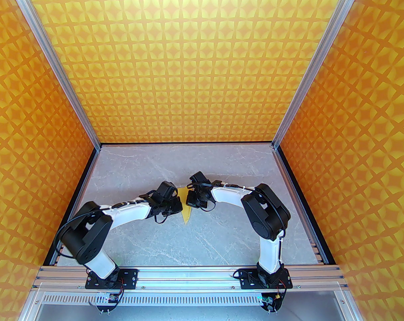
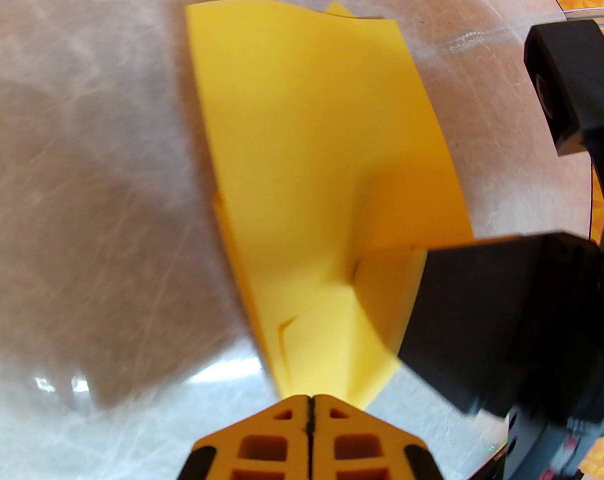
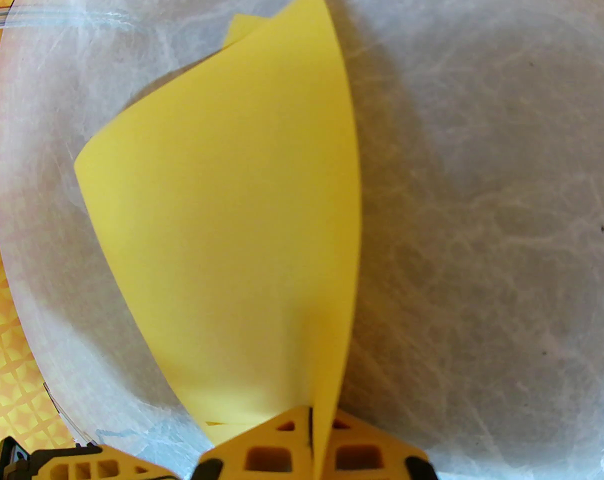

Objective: Fold a paper plane with a square sheet of paper (fold left side to right side)

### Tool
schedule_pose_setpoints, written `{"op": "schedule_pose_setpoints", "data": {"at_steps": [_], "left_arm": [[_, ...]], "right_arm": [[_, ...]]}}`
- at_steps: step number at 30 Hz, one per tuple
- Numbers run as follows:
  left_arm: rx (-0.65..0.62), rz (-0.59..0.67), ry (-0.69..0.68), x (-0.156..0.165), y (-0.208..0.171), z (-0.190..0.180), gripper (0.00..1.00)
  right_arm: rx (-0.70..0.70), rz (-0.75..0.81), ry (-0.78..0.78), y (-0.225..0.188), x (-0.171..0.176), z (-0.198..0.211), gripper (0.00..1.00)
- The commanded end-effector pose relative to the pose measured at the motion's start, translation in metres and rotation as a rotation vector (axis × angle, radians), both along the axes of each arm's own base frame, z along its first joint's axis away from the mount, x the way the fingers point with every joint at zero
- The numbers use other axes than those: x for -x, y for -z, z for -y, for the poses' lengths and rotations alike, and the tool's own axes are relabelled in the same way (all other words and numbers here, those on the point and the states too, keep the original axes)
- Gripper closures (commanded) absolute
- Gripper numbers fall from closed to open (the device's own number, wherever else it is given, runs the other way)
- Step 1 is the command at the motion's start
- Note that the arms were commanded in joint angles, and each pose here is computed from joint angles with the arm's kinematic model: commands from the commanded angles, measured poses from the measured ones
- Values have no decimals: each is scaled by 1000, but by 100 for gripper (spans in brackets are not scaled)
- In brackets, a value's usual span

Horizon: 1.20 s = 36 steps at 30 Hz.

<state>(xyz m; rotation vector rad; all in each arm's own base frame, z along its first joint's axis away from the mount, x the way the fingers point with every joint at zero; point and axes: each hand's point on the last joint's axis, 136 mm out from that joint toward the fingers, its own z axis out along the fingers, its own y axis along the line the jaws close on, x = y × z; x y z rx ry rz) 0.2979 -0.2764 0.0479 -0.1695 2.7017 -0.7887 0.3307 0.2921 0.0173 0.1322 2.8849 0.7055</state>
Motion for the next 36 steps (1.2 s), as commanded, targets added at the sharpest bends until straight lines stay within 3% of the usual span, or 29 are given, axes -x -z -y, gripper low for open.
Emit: {"op": "schedule_pose_setpoints", "data": {"at_steps": [1, 6, 13, 22, 36], "left_arm": [[46, 47, 27, -12, -15, 13, 93], [34, 22, 41, -15, -3, 18, 95], [-26, -64, 33, -3, 35, 8, 99], [-53, -78, 33, 0, 44, 4, 100], [-58, -84, 42, 1, 48, 6, 100]], "right_arm": [[58, -5, 34, 5, 3, 15, 100], [51, -6, 32, 4, 3, 13, 100], [47, 7, 18, -5, 3, 13, 89], [52, 21, 5, -15, 4, 19, 75], [-230, 79, -10, -54, -5, -13, 75]]}}
